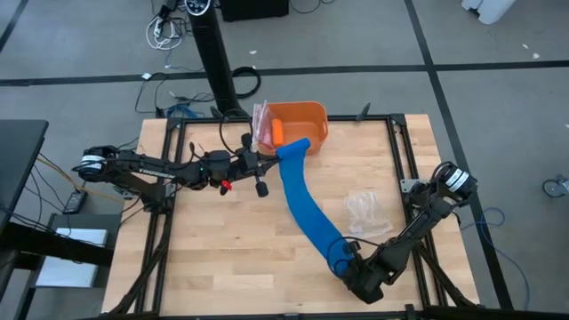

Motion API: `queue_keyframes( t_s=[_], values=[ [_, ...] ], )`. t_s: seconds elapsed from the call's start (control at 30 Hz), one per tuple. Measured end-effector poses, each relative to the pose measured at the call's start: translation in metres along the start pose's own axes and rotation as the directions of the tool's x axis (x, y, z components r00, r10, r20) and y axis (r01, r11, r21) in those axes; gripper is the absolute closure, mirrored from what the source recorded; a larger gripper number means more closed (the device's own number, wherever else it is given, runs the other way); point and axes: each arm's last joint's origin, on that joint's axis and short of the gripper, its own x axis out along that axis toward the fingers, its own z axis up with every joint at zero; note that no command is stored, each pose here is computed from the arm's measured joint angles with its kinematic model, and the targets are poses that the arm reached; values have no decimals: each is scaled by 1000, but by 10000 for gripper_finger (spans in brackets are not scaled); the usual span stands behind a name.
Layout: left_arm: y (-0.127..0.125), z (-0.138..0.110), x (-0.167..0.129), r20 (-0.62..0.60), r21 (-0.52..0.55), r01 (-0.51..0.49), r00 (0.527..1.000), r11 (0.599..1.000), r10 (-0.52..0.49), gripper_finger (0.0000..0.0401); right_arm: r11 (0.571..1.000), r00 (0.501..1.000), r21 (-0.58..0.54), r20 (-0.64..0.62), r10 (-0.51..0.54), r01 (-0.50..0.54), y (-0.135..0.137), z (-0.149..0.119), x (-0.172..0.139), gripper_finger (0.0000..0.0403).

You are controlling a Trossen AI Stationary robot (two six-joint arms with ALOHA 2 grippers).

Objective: Roll bandage
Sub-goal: Roll the blue bandage

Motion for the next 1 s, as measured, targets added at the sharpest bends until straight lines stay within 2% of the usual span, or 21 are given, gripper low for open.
queue_keyframes(
  t_s=[0.07,0.27,0.37,0.47,0.63,0.8,1.0],
  values=[
    [0,0,0,0,8,0,1000,1000,0,393,1000,1000,-5,4,-19,19,-2,1,1,391],
    [0,-1,0,-12,35,-12,1000,999,12,393,1000,1000,0,1,-18,18,-6,8,-10,399],
    [4,-5,0,-53,92,-63,996,994,68,393,1000,999,9,39,2,-3,-3,23,-34,399],
    [8,-9,1,-93,119,-82,991,989,93,393,999,1000,26,23,-22,21,-3,36,-61,400],
    [17,-18,4,-158,142,-96,980,985,118,393,986,983,40,79,-164,161,-9,64,-122,401],
    [21,-29,8,-210,194,-88,969,977,129,393,931,912,78,187,-365,356,-24,82,-183,401],
    [16,-41,12,-239,212,-36,967,977,87,393,850,804,88,287,-521,520,-50,95,-239,402]
  ],
)
